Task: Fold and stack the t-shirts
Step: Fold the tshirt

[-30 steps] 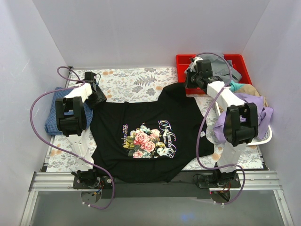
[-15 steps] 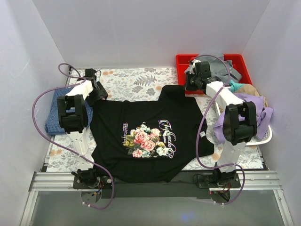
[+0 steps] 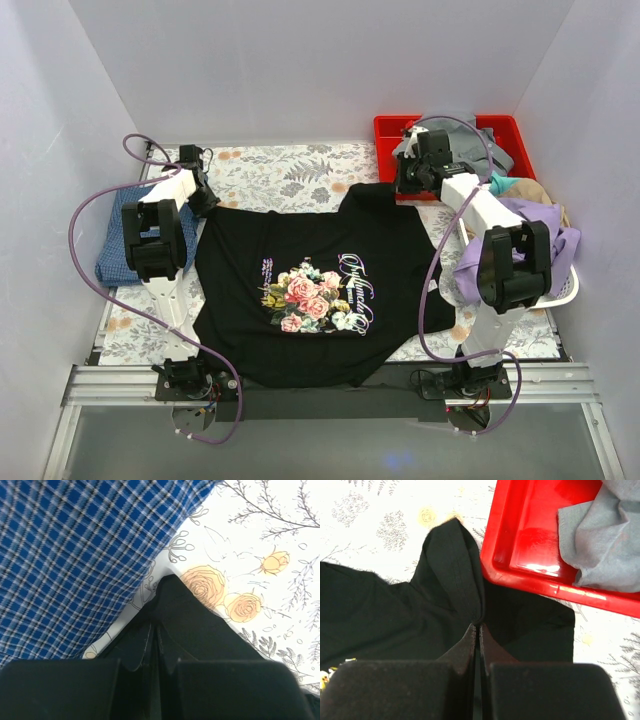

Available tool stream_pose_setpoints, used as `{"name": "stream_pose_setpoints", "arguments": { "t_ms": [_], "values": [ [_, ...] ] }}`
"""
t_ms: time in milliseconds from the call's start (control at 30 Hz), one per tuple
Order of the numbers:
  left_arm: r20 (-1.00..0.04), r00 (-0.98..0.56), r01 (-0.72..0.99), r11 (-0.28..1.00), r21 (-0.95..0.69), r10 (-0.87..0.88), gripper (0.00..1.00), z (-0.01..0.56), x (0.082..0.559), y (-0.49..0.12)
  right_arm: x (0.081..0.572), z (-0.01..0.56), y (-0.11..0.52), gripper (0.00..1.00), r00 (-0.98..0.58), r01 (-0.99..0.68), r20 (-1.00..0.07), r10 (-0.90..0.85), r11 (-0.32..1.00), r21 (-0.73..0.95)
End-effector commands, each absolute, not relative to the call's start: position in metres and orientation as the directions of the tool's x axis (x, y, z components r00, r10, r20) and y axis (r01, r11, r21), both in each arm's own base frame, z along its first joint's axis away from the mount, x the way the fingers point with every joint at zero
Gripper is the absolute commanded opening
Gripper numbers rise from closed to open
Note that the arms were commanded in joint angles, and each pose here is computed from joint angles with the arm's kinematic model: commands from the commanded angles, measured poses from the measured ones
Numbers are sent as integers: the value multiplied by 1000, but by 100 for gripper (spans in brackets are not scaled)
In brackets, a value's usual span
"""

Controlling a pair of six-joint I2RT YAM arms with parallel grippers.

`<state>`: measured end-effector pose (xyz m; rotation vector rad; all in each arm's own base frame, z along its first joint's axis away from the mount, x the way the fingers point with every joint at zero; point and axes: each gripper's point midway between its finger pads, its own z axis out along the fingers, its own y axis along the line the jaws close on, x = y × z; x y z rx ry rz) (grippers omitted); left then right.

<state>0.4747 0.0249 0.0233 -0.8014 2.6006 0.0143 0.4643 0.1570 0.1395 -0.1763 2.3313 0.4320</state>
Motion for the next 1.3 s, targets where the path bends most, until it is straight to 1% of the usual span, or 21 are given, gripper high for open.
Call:
{"name": "stream_pose_setpoints", "arguments": {
  "t_ms": [0,67,100,133,167,233,300,467,667,800,1100,1233,1267],
  "values": [
    [-355,-770,-509,846,-161,-531,0,23,473,11,462,194,155,1,-626,-308,-780,-22,925,221],
    [-384,-759,-491,849,-195,-526,0,41,479,8,461,203,153,1,-613,-318,-789,-37,926,204],
    [-382,-761,-489,850,-194,-525,22,45,477,8,461,206,154,1,-609,-326,-792,-44,924,200],
    [-387,-758,-486,850,-202,-525,37,51,479,6,460,207,155,1,-608,-333,-793,-49,922,198],
    [-395,-753,-485,850,-207,-526,49,57,480,7,459,208,155,1,-608,-335,-793,-49,921,200],
    [-428,-735,-477,849,-226,-526,67,74,484,7,460,207,155,1,-611,-337,-790,-48,919,205],
    [-452,-721,-467,851,-242,-524,81,85,489,6,459,203,156,1,-618,-336,-785,-47,918,211],
    [-452,-719,-469,848,-245,-528,82,82,503,7,460,197,160,1,-630,-341,-775,-46,913,223],
    [-444,-725,-482,848,-220,-527,81,61,524,12,460,190,163,1,-642,-347,-765,-45,907,238],
    [-416,-745,-495,850,-181,-522,75,44,517,15,461,188,162,1,-644,-341,-763,-44,910,236],
    [-383,-774,-494,859,-135,-505,76,26,495,17,461,183,163,1,-656,-332,-754,-32,910,250],
    [-356,-791,-496,862,-102,-497,71,15,488,19,460,181,163,1,-660,-331,-750,-36,910,248],
    [-354,-793,-495,863,-100,-496,65,14,486,19,460,181,163,1,-659,-331,-751,-35,911,247]
  ]
}}
